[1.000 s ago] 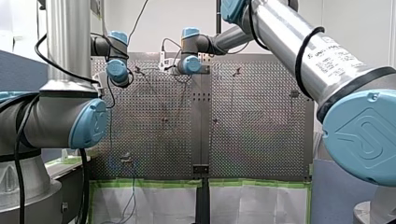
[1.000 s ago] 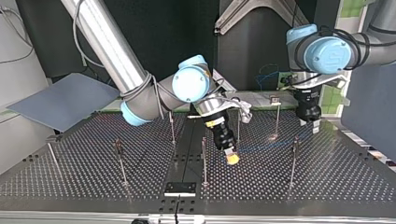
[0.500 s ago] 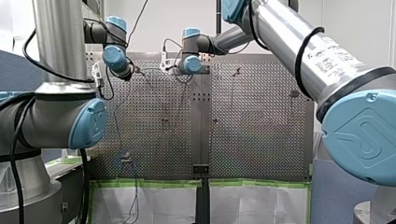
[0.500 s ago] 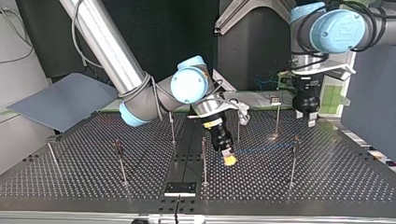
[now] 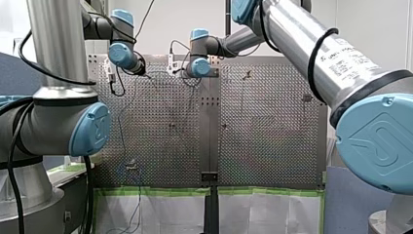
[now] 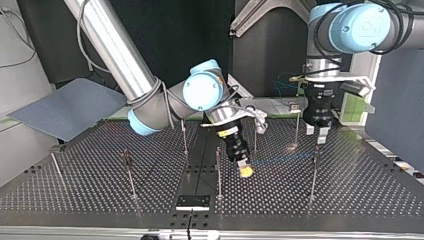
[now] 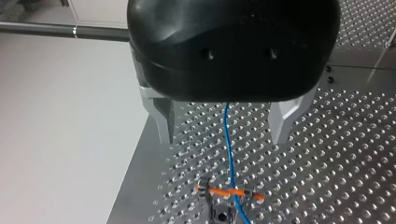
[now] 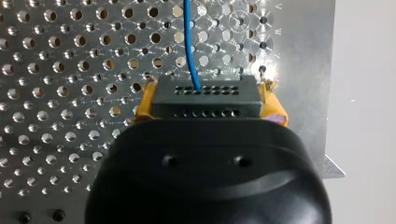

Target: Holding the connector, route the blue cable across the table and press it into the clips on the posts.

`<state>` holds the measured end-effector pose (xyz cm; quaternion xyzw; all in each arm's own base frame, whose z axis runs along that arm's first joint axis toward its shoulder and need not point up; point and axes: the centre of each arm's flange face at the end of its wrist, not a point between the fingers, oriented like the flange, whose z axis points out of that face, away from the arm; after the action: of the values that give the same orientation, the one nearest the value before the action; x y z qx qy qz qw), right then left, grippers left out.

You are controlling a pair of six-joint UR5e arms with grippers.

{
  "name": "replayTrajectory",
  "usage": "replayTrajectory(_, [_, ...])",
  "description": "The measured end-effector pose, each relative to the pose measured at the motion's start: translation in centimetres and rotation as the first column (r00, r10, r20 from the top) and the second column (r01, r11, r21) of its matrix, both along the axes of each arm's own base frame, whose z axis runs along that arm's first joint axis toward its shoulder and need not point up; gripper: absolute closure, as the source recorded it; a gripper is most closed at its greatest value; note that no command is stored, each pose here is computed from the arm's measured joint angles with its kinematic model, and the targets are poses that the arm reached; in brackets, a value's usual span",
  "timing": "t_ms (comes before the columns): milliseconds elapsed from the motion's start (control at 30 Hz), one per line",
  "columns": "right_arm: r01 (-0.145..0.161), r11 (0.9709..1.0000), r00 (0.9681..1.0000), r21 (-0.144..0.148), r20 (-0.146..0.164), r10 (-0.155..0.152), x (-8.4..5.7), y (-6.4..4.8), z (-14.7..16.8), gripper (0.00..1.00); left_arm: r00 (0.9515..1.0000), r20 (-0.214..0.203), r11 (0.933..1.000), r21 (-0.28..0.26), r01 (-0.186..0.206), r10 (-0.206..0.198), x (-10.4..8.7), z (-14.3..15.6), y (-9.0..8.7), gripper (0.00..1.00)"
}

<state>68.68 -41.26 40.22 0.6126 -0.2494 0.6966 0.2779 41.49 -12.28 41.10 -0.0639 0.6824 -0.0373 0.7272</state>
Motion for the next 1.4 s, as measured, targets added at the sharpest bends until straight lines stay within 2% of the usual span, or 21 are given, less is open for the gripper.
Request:
replayTrajectory(233, [0.002,1.0,1.0,0.0,0.0,-0.002,-0.1,-0.1,0.0,1.0,0.9997,0.013,0.9998,-0.004,0.022,-0.022,1.6,0.4,-1.0,0.0])
replayTrajectory(467, [0.002,1.0,1.0,0.001,-0.001,-0.002,-0.1,-0.2,-0.1,1.0,0.9991,0.007,0.9991,-0.004,0.042,-0.042,3.3,-0.3,-2.3,0.0])
replayTrajectory(833, [0.002,1.0,1.0,0.001,-0.001,-0.002,-0.1,-0.1,-0.1,1.0,0.9993,0.003,0.9993,-0.005,0.036,-0.036,5.8,-1.3,-4.0,0.0])
replayTrajectory(1100, [0.003,1.0,1.0,0.001,0.0,-0.003,-0.1,-0.2,-0.1,1.0,0.9993,0.028,0.9997,-0.005,0.024,-0.024,7.3,-0.3,-5.3,0.0])
replayTrajectory(1400, [0.002,1.0,1.0,0.002,0.003,-0.002,-0.1,-0.3,-0.1,1.0,0.9991,0.039,0.9998,-0.008,0.018,-0.018,9.4,-1.2,-6.0,0.0])
